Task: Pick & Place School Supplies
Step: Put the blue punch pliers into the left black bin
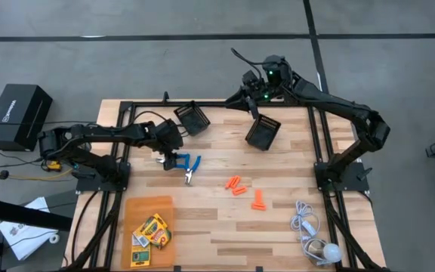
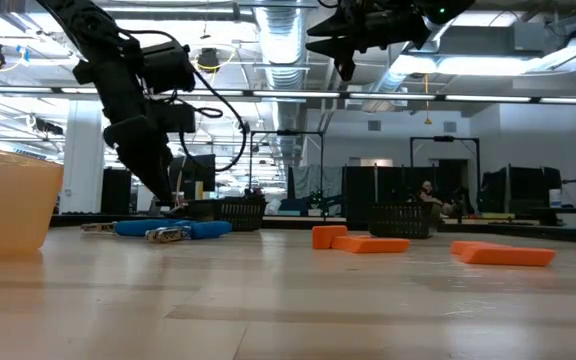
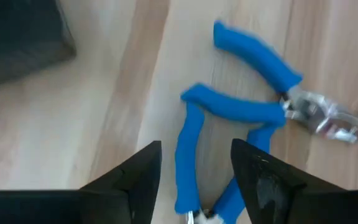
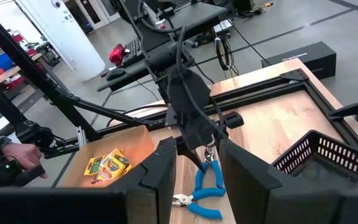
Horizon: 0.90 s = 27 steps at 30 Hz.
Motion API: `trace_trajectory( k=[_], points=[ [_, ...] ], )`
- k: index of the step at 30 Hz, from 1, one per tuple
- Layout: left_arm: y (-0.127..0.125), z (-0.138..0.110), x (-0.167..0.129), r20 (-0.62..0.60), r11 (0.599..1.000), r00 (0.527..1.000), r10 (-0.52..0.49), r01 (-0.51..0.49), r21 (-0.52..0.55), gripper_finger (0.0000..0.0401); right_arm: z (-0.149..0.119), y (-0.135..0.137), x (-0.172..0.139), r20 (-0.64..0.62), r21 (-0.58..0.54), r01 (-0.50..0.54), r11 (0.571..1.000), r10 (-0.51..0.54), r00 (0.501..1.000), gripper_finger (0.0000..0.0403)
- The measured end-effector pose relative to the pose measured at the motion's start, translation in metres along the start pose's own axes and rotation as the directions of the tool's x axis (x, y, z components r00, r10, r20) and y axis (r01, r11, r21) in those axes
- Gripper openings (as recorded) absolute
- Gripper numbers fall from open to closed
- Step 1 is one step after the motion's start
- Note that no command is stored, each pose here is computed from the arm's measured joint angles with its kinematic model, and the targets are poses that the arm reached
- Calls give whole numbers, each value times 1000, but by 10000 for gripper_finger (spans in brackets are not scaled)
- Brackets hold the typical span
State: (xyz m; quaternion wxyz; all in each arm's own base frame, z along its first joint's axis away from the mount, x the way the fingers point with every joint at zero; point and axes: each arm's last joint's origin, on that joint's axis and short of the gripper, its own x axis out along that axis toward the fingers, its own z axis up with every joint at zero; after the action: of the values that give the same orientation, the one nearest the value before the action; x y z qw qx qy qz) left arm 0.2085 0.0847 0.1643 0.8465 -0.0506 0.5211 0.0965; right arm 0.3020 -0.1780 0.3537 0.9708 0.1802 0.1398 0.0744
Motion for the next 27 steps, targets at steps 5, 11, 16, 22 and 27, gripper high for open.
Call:
trace_trajectory(
  k=[5, 11, 16, 22, 27],
  points=[
    [0, -7, 16, -80, 1000, 997, 1, 0, 3, 186, 0, 0, 0, 0, 0, 0, 1000, 0, 1000, 116],
    [2, -8, 38, -125, 1000, 992, -7, 8, 11, 176, 0, 0, 0, 1, -1, -2, 1000, 2, 1000, 116],
    [2, -9, 46, -146, 1000, 989, -11, 11, 4, 170, 0, 0, 0, 1, 7, -2, 1000, 2, 1000, 116],
    [3, -6, 43, -114, 999, 993, 24, -27, -21, 79, 0, 0, 0, 1, 7, -2, 1000, 2, 1000, 116],
    [3, -5, 37, -93, 996, 995, 36, -43, -73, 32, 0, 0, 0, 1, 7, -1, 1000, 1, 1000, 116]
  ],
)
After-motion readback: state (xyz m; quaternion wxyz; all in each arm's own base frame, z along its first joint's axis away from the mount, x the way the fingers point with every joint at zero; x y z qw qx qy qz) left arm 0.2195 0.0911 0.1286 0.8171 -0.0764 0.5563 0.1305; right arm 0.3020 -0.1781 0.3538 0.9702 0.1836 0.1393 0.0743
